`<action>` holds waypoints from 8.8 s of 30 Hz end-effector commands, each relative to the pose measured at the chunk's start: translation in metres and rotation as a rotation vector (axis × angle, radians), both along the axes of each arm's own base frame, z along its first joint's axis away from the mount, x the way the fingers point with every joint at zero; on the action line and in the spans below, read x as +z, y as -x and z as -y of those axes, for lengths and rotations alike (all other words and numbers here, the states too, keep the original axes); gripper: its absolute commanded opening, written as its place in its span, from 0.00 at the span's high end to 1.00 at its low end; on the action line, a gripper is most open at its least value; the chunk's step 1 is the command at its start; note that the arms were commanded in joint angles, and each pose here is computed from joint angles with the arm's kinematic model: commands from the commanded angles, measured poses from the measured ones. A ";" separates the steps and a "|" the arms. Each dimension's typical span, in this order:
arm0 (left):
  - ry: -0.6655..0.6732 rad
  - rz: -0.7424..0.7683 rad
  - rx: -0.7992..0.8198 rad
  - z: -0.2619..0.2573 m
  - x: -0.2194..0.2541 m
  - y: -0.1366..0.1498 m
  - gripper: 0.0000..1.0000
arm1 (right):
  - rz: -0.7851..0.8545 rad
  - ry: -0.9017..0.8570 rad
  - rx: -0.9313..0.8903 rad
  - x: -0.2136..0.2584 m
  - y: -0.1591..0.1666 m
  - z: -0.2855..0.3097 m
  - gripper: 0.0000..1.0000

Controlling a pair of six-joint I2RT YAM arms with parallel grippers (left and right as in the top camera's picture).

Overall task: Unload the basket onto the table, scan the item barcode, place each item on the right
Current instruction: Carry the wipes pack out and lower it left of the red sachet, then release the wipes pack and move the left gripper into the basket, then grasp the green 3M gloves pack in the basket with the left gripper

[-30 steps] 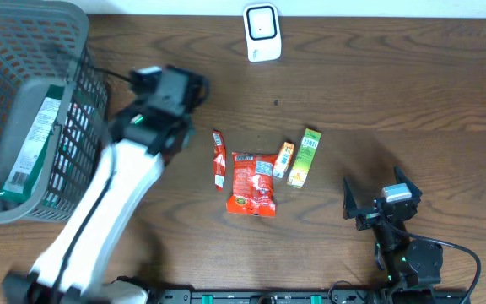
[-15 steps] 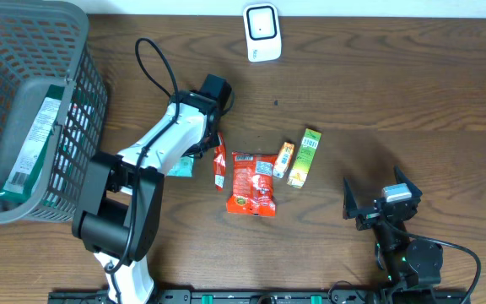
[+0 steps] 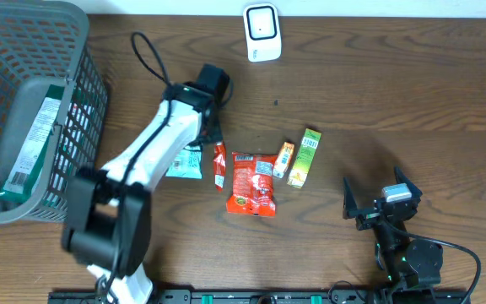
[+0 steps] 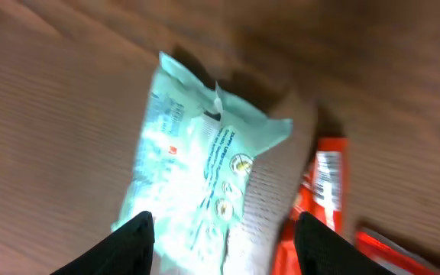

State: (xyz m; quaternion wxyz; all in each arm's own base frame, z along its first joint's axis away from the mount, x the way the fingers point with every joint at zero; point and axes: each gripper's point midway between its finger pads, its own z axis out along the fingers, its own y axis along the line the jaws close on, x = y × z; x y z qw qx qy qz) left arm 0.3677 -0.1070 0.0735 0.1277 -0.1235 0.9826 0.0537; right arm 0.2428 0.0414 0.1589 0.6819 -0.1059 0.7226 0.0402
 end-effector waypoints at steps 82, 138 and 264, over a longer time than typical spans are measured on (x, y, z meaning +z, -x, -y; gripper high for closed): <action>0.167 -0.011 0.216 -0.323 0.013 0.006 0.18 | -0.002 -0.011 0.005 0.000 0.000 -0.001 0.01; -0.145 -0.118 0.414 -0.367 -0.043 0.007 0.26 | -0.002 -0.011 0.005 0.000 0.000 -0.001 0.01; -0.362 0.474 0.637 -0.391 0.194 0.030 0.93 | -0.002 -0.011 0.005 0.000 0.000 -0.001 0.01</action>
